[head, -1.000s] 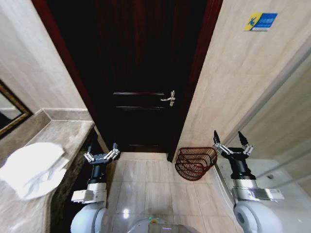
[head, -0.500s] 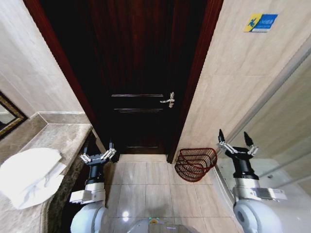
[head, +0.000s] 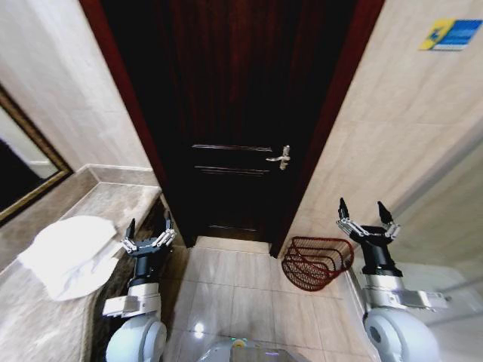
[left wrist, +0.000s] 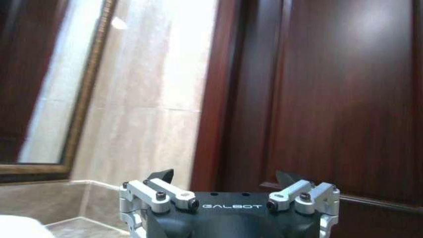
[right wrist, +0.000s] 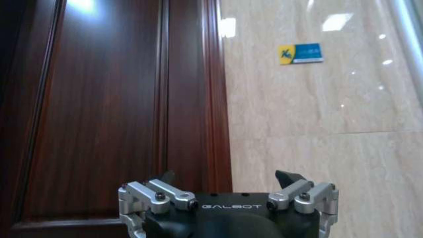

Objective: Discard the used towel into the hamper.

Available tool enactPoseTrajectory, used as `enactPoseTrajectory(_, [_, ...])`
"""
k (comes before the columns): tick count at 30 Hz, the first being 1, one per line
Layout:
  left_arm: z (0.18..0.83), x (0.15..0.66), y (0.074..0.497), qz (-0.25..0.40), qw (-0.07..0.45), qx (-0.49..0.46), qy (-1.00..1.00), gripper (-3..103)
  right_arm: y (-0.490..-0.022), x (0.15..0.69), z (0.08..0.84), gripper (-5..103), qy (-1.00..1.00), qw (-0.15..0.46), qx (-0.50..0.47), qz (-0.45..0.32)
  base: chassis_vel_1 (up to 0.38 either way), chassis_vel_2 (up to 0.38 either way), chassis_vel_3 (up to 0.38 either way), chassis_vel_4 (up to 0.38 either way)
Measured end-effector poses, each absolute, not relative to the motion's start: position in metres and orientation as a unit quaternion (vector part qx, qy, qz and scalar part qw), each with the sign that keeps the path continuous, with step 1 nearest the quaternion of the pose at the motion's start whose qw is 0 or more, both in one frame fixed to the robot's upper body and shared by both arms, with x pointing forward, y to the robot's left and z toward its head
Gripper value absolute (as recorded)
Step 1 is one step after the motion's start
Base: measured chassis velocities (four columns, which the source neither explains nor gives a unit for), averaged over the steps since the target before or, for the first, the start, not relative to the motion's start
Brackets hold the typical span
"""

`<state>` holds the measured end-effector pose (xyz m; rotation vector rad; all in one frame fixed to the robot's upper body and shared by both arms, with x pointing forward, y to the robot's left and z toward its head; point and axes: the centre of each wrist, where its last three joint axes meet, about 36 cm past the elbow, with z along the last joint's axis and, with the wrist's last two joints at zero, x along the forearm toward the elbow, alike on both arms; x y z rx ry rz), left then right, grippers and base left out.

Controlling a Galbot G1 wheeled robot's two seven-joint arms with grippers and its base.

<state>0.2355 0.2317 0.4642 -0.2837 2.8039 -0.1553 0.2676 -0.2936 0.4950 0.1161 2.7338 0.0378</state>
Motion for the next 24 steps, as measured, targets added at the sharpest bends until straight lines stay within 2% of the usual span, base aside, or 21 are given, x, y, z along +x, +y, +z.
enactPoseTrajectory(6, [0.464,0.236,0.228,-0.058,0.158,-0.096,0.981,100,-0.296,0.267,0.496,100,0.98,0.194,0.054,-0.006,0.111,0.117,0.115,0.109])
enactPoseTrajectory(12, [0.467,0.234,0.227,-0.059,0.158,-0.095,0.981,100,-0.3,0.27,0.492,100,0.981,0.194,0.009,-0.001,0.124,0.122,0.139,0.116])
enactPoseTrajectory(24, [0.463,0.236,0.23,-0.061,0.143,-0.114,0.981,100,-0.304,0.274,0.493,100,0.98,0.2,-0.011,-0.002,0.124,0.113,0.121,0.112])
